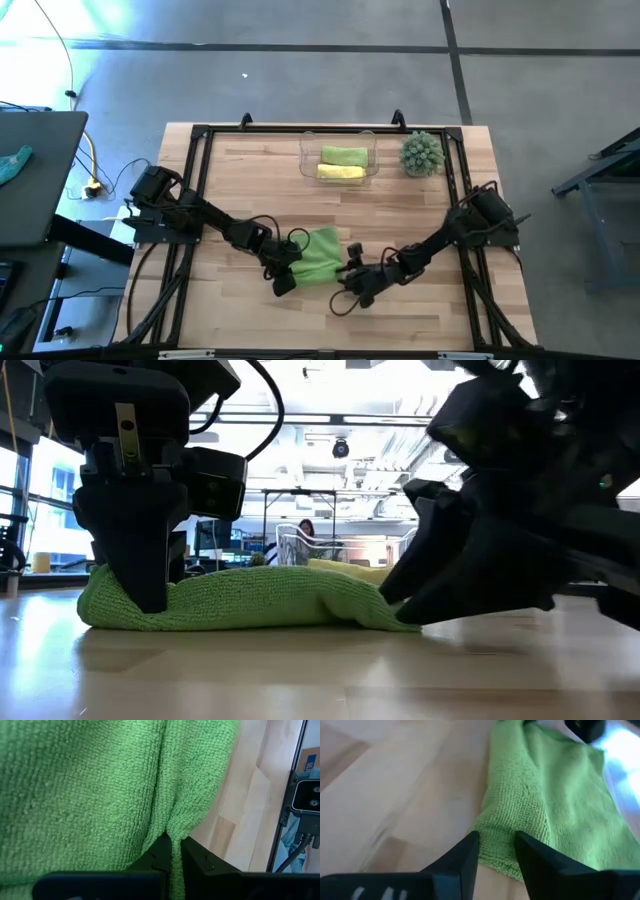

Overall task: Roll microfiber towels into tight, uniform cylinder then place into a basket
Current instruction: Roll the green microfiber towel

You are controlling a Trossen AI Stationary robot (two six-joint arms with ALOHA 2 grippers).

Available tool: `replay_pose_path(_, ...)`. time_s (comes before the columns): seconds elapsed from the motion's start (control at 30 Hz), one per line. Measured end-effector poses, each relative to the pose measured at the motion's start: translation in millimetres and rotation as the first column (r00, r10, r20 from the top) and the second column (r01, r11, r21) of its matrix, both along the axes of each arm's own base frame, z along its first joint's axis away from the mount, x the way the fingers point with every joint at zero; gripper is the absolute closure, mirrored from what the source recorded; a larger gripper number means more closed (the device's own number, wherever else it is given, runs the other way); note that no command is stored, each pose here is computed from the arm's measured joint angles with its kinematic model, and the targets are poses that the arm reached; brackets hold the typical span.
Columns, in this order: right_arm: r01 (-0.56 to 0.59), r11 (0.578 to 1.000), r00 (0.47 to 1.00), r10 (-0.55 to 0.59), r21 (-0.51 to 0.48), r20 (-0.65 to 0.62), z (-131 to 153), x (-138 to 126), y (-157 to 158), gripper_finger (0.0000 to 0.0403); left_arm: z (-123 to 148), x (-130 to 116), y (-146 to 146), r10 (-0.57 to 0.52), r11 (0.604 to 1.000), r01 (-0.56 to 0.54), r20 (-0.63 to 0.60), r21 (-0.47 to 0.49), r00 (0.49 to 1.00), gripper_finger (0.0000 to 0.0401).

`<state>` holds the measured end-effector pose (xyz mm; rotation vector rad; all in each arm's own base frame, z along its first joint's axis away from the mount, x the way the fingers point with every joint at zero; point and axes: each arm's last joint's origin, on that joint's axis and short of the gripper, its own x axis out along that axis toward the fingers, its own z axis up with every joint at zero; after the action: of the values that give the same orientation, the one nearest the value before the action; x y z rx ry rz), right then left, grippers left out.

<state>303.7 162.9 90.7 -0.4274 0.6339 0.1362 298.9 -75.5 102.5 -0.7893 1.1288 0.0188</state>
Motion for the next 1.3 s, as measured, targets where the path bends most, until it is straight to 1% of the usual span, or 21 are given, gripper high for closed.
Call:
replay_pose_path(0.1,0.039,0.998,0.999,-0.039,0.042,0.012,1,3,-4,0.0255,0,0,0,0.0,1.0,0.0,0.002,-0.001,1.0,0.0389)
replay_pose_path(0.17,0.041,0.998,0.999,-0.042,0.054,0.022,1,4,-4,0.0246,0,0,0,0.0,1.0,0.0,0.007,-0.002,1.0,0.0389)
replay_pose_path(0.3,0.056,0.996,0.998,-0.058,0.073,0.025,1,4,-4,0.0243,1,1,0,0.0,1.0,0.0,0.019,-0.004,1.0,0.0389)
replay_pose_path(0.47,0.127,0.973,0.991,-0.132,0.193,0.012,3,4,-4,0.0243,1,1,0,0.0,1.0,0.0,0.019,-0.004,1.0,0.0389)
replay_pose_path(0.57,0.096,0.963,0.994,-0.106,0.253,0.026,17,3,-2,0.0242,1,2,0,0.0,1.0,0.0,0.019,-0.004,1.0,0.0389)
replay_pose_path(0.63,0.041,0.956,0.998,-0.055,0.289,0.04,28,2,-1,0.0238,1,2,0,0.0,1.0,0.0,0.019,-0.004,1.0,0.0389)
replay_pose_path(0.73,-0.026,0.941,0.998,0.008,0.339,0.055,41,1,1,0.0223,1,2,0,0.0,1.0,0.001,0.02,-0.005,1.0,0.0389)
replay_pose_path(0.8,-0.043,0.936,0.998,0.025,0.349,0.057,42,1,2,0.0208,1,2,0,0.0,1.0,0.0,0.02,-0.004,1.0,0.0389)
replay_pose_path(0.87,-0.045,0.938,0.999,0.033,0.345,0.043,38,1,2,0.0192,1,2,0,0.0,1.0,0.0,0.02,-0.004,1.0,0.0389)
replay_pose_path(0.9,-0.049,0.944,0.999,0.042,0.328,0.03,34,1,2,0.0185,1,2,0,0.0,1.0,0.001,0.02,-0.005,1.0,0.0389)
replay_pose_path(0.97,-0.067,0.964,0.998,0.07,0.259,-0.002,23,0,1,0.0178,1,2,0,0.0,1.0,0.001,0.022,-0.005,1.0,0.0389)
replay_pose_path(1.03,-0.085,0.982,0.996,0.088,0.168,-0.009,13,1,1,0.0176,1,2,0,0.0,1.0,0.0,0.023,-0.005,1.0,0.0389)
replay_pose_path(1.1,-0.093,0.991,0.996,0.094,0.098,-0.005,7,2,0,0.0176,1,2,0,0.0,1.0,0.001,0.023,-0.005,1.0,0.0389)
replay_pose_path(1.2,-0.079,0.997,0.997,0.078,0.022,0.017,4,3,-1,0.0176,1,2,0,-0.001,1.0,0.001,0.023,-0.005,1.0,0.0389)
replay_pose_path(1.3,-0.041,0.999,0.998,0.042,-0.015,0.037,4,4,-3,0.0176,1,2,0,-0.001,1.0,0.001,0.023,-0.005,1.0,0.0389)
